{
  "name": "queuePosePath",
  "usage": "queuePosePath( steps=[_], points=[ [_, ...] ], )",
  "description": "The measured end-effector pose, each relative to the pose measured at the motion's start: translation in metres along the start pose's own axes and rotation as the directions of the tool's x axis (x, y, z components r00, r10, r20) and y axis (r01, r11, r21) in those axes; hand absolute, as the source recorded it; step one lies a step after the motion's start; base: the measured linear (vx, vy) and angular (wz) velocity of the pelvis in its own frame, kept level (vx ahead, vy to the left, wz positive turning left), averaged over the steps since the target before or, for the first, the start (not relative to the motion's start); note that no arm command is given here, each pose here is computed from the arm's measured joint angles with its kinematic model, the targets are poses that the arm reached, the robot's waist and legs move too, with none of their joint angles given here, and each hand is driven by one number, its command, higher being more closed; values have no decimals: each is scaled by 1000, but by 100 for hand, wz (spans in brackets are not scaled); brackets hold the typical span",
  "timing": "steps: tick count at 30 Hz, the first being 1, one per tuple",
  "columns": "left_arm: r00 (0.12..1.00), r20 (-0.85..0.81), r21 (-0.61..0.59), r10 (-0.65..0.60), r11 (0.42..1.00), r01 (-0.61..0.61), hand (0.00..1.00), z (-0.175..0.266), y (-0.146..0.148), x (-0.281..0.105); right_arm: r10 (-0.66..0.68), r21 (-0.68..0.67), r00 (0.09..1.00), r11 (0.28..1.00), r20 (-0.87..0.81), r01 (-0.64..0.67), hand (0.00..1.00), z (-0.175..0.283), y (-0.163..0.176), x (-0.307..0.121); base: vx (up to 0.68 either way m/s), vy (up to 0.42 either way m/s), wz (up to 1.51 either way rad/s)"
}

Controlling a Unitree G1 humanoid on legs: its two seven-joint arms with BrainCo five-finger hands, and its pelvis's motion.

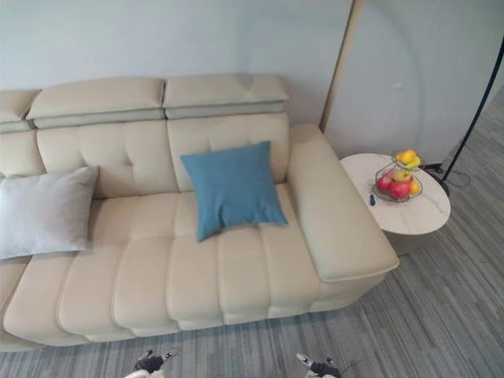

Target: Pick up cushions and gather them together orderly.

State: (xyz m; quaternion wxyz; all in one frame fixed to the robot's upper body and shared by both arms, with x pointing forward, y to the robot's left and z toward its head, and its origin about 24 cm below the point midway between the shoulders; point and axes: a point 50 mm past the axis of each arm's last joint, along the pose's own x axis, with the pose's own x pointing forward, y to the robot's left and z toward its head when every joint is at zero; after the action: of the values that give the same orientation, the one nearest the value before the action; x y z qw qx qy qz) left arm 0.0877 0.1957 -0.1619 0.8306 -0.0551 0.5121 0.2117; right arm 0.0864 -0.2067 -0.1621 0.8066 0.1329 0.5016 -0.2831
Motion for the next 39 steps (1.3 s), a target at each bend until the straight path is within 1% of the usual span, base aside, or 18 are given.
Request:
queuePosePath(
  steps=[8,11,13,16,18,20,22,24,26,28,30,31,35,39],
  points=[
    [1000,1,0,-22,1000,22,0,1,-3,0,13,-37,1000,999,-7,-14,0,0,3,0,-3,0,-3],
    [999,11,-8,-35,999,35,0,8,-7,2,34,-83,999,996,14,-33,0,6,7,0,-34,-3,-50],
    [999,25,-13,-38,999,38,0,15,-5,4,67,-101,997,993,33,-64,0,9,19,-1,-38,-64,-99],
    [998,17,-31,-58,998,58,0,14,-13,3,73,-126,996,990,59,-65,0,19,20,0,-12,-28,-139],
    [998,21,-35,-59,998,60,0,16,-12,3,94,-145,993,986,65,-84,0,21,27,0,-43,38,-190],
    [998,33,-25,-51,998,52,0,20,-7,5,127,-178,989,978,82,-110,0,26,40,-2,-60,-14,-203],
    [998,43,-5,-55,998,55,0,24,-7,5,133,-171,987,978,89,-116,0,27,43,-2,-4,-20,-189],
    [996,50,37,-73,997,71,0,26,-10,6,120,-166,990,981,79,-106,0,22,38,-3,59,-90,-144],
    [994,60,42,-88,995,86,0,30,-16,6,107,-151,990,984,92,-92,0,26,35,-2,118,-168,-68],
    [992,53,27,-117,993,115,0,28,-29,4,74,-125,993,990,97,-61,0,29,24,0,98,-142,-40],
    [991,56,23,-118,993,117,0,29,-29,4,56,-116,995,992,79,-47,0,22,18,0,109,-219,-35],
    [992,60,3,-111,994,111,0,30,-28,4,48,-120,996,992,70,-39,0,19,14,0,114,-254,-40],
    [991,80,-29,-103,994,105,0,35,-27,4,51,-145,997,989,61,-42,0,20,14,1,132,-73,-92],
    [989,98,-55,-110,992,116,0,37,-32,2,58,-175,996,984,61,-47,0,21,15,1,168,117,-133]
  ],
)
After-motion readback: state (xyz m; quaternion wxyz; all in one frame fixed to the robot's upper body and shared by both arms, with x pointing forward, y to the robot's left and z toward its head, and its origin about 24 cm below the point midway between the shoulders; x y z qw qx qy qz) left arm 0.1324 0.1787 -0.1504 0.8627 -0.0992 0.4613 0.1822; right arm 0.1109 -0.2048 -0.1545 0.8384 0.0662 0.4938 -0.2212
